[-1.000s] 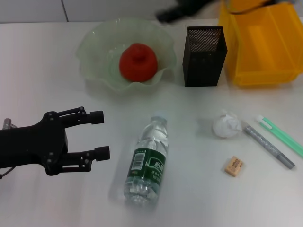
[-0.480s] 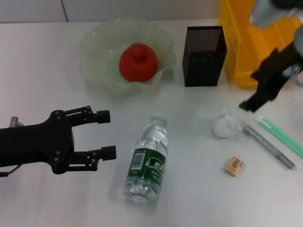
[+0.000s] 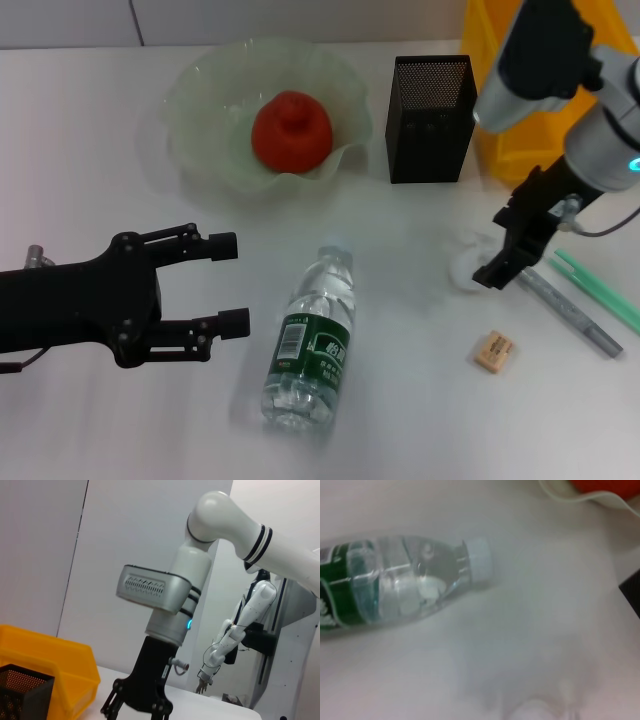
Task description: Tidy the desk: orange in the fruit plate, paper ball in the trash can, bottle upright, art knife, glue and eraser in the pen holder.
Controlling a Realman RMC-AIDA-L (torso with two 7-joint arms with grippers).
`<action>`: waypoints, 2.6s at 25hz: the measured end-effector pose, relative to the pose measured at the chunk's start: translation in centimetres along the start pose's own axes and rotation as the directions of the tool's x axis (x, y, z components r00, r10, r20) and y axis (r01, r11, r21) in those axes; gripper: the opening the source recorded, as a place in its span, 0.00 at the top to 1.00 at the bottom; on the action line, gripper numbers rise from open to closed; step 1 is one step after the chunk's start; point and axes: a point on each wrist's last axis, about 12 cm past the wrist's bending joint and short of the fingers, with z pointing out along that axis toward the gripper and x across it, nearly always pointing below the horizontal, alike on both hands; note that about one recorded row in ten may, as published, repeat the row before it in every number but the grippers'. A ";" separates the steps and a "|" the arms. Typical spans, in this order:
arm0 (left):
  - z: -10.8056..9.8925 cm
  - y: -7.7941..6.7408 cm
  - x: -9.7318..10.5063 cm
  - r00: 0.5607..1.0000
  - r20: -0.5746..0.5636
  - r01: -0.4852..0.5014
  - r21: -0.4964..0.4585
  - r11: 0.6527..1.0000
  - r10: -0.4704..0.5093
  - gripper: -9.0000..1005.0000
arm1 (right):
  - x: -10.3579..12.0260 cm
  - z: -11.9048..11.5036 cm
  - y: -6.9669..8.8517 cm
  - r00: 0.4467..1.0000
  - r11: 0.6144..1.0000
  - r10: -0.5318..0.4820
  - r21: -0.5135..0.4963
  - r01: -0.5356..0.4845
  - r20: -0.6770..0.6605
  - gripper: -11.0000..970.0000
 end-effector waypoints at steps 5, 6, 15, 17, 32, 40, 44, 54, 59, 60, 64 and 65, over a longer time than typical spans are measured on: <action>0.1 0.1 0.0 1.000 -0.001 -0.001 -0.001 1.000 0.001 0.17 | -0.4 1.9 -0.2 1.000 1.000 -0.003 -0.023 0.003 -0.002 0.17; 0.1 0.1 0.0 1.000 -0.002 -0.001 -0.002 1.000 0.001 0.17 | -0.4 2.2 -0.2 1.000 1.000 -0.005 -0.029 0.005 -0.011 0.17; 0.1 0.1 0.1 1.000 -0.004 0.001 -0.007 1.000 -0.001 0.17 | -0.5 1.9 -0.1 1.000 0.999 -0.014 -0.039 0.014 -0.013 0.41; 0.0 0.1 0.1 1.000 -0.005 0.002 -0.011 1.000 -0.002 0.17 | -0.5 1.1 0.1 1.000 0.999 -0.020 -0.043 0.019 -0.012 0.43; -0.1 0.1 0.1 1.000 -0.006 0.009 -0.015 1.000 -0.009 0.17 | 3.4 -10.4 -4.9 0.931 0.838 0.221 0.431 -0.334 0.291 0.42; 0.1 0.3 -0.1 1.000 -0.005 0.008 -0.010 1.000 -0.008 0.17 | 3.3 -5.8 -7.5 0.900 0.820 0.267 0.409 -0.400 0.345 0.38; 0.1 0.4 -0.3 1.000 -0.007 0.031 -0.010 0.999 -0.031 0.17 | 3.7 -5.5 -7.6 0.895 0.820 0.262 0.405 -0.403 0.361 0.36; 0.1 3.0 -4.9 0.962 -0.108 0.250 -0.028 0.968 -0.252 0.17 | 9.3 -7.0 -4.4 0.731 0.921 0.241 0.087 -0.380 0.639 0.14; 1.6 5.1 -9.6 0.876 -0.299 0.332 -0.192 0.924 -0.377 0.17 | 15.4 -5.1 -0.5 0.552 0.961 0.250 -0.135 -0.241 0.796 0.13; 2.3 5.4 -10.4 0.853 -0.334 0.343 -0.220 0.913 -0.401 0.17 | 16.5 -4.2 0.3 0.519 0.962 0.259 -0.168 -0.216 0.814 0.13; 6.4 6.2 -13.0 0.745 -0.486 0.332 -0.324 0.886 -0.456 0.17 | 20.2 -1.0 3.1 0.411 0.957 0.288 -0.239 -0.165 0.865 0.13; 6.4 6.2 -13.0 0.745 -0.486 0.332 -0.324 0.886 -0.456 0.17 | 20.7 -0.4 3.6 0.392 0.954 0.295 -0.249 -0.165 0.872 0.13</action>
